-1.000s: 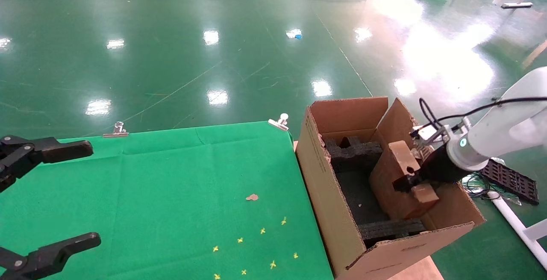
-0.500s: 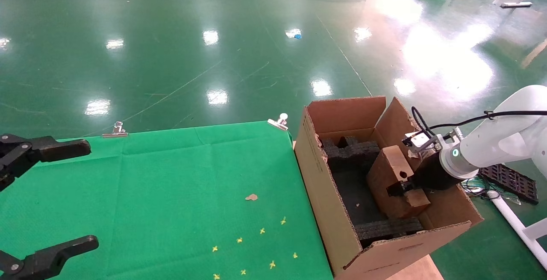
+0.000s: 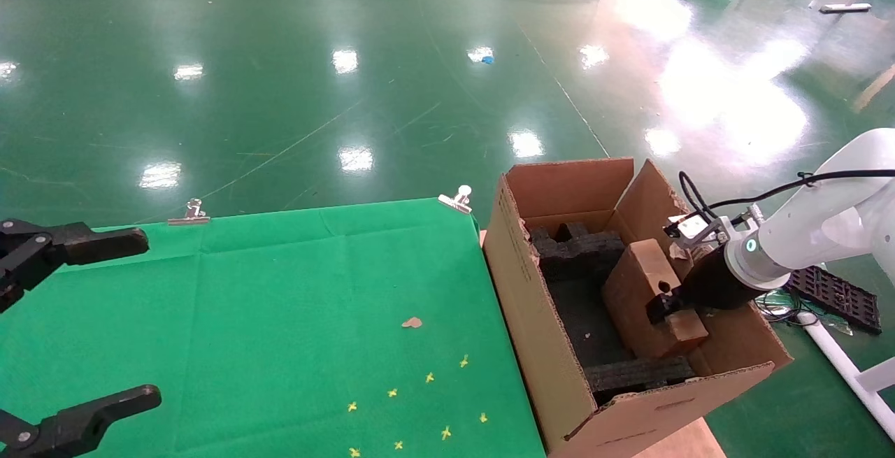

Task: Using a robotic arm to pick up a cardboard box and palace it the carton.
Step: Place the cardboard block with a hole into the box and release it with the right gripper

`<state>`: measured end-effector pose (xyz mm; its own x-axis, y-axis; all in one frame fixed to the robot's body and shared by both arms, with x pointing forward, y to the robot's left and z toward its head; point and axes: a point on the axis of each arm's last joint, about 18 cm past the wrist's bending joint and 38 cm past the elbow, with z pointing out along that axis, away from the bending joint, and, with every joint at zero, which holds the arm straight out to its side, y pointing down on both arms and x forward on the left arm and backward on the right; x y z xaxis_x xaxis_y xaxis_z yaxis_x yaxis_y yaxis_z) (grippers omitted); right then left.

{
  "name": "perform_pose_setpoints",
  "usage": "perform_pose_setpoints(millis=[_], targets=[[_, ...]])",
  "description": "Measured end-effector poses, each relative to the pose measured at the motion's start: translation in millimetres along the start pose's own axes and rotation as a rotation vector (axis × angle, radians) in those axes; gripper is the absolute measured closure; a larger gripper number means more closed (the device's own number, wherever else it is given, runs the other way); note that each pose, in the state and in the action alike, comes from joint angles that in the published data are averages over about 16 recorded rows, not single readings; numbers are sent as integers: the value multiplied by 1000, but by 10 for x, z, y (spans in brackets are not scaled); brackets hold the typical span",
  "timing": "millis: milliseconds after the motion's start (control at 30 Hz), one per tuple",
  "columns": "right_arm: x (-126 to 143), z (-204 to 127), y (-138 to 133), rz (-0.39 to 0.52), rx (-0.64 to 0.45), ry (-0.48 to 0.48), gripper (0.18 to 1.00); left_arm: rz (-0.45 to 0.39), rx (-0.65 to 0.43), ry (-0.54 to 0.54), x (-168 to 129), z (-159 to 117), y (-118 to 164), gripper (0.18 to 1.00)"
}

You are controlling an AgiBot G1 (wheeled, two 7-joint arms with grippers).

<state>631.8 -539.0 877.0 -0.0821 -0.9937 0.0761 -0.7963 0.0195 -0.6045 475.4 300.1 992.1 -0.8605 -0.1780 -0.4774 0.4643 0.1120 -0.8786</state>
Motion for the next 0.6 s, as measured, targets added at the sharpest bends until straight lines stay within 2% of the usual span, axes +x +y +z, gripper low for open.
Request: perform_pose_setpoints(millis=[367, 600], targets=[[12, -76, -68, 7, 18, -1, 570, 0, 0, 0, 0, 0, 0, 184], [7, -292, -257, -8, 73, -22, 410, 0, 0, 0, 0, 0, 0, 184]])
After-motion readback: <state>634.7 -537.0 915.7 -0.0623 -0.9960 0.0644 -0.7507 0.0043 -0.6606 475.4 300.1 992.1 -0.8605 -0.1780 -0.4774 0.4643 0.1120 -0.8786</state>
